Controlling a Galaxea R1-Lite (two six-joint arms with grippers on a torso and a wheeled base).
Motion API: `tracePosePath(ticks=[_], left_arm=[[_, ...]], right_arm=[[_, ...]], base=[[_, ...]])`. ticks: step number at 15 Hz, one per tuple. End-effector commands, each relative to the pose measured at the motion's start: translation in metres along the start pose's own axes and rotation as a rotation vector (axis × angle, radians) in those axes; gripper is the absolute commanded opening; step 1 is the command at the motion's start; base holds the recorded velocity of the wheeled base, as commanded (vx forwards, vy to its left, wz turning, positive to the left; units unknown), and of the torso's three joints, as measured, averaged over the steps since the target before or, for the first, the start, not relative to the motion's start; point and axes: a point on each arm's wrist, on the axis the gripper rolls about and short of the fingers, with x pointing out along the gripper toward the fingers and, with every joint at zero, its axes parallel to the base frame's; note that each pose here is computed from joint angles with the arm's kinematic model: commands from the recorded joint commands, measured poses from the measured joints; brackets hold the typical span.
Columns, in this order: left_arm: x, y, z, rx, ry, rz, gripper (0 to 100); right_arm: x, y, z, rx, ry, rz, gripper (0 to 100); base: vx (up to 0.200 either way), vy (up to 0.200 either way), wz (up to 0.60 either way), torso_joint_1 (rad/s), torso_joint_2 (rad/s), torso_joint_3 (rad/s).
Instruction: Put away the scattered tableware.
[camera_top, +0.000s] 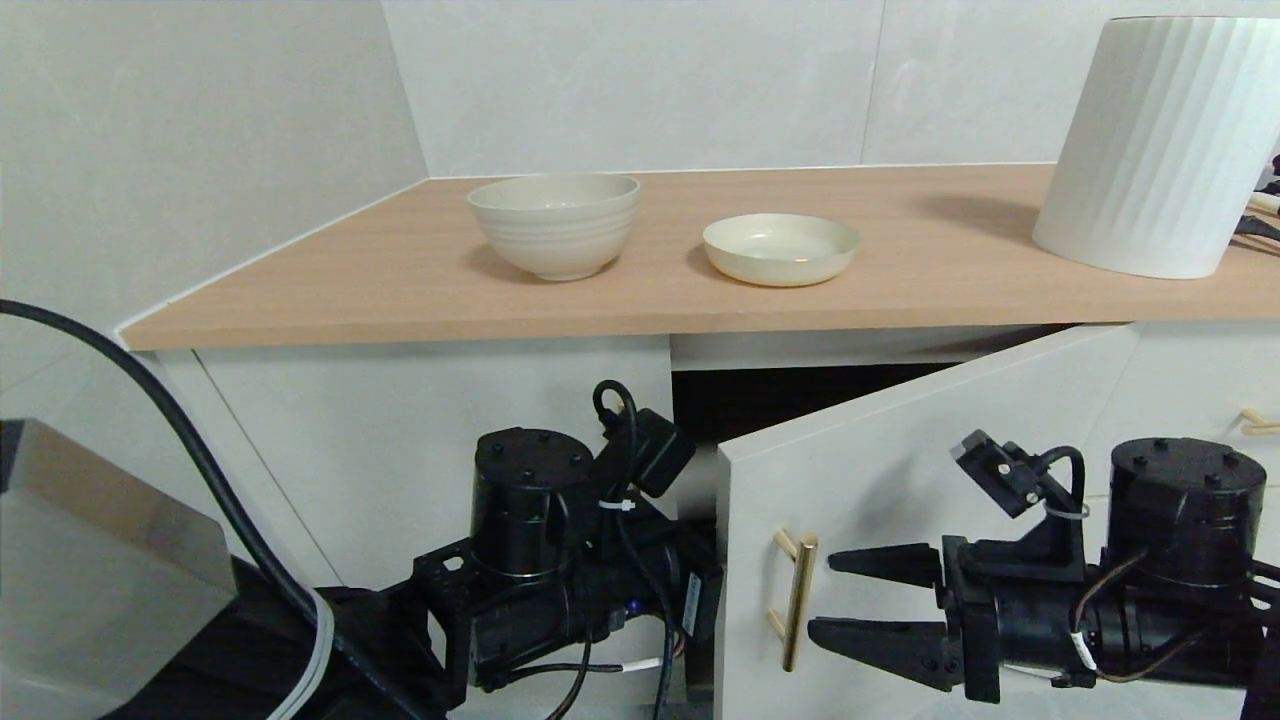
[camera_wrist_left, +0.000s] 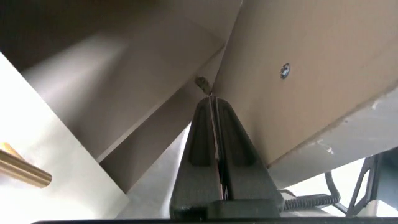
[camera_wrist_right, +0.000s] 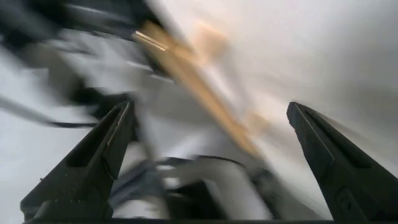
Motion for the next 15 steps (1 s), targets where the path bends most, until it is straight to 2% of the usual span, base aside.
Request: tracePosePath(ticks=[1,3,6,7,11,15], left_arm=[[-0.002,-0.001,0.002,0.002,-0.007,-0.010,0],[-0.002,-0.001,0.002,0.000,-0.004,-0.010,0],[-0.004,-0.002,0.004,-0.056,-0.015,-0.008,0],[-0.003,-0.002,0.004,-0.064,-0.013,-0.008,0],[-0.003,-0.002,0.004,-0.066,-0.013,-0.008,0],[0.004,-0.003,0.012,-0.060,-0.030,0.005,0]], right_arm=[[-0.027,0.011,-0.015,-0.059,-0.013,-0.132,100],[-0.055,0.033,-0.015,-0.098,-0.060,-0.141,100],[-0.084,0.055,-0.013,-0.087,-0.051,-0.152,100],[-0.086,0.058,-0.009,-0.086,-0.048,-0.156,100],[-0.089,0.062,-0.004,-0.092,-0.061,-0.153,100],[-0.090,0.062,-0.004,-0.093,-0.063,-0.154,100]], base=[[0.000,0.000,0.00,0.000,0.00,0.000],[0.000,0.000,0.00,0.000,0.00,0.000],[0.000,0.000,0.00,0.000,0.00,0.000],[0.000,0.000,0.00,0.000,0.00,0.000],[0.000,0.000,0.00,0.000,0.00,0.000],[-0.200,0.000,0.00,0.006,0.00,0.000]])
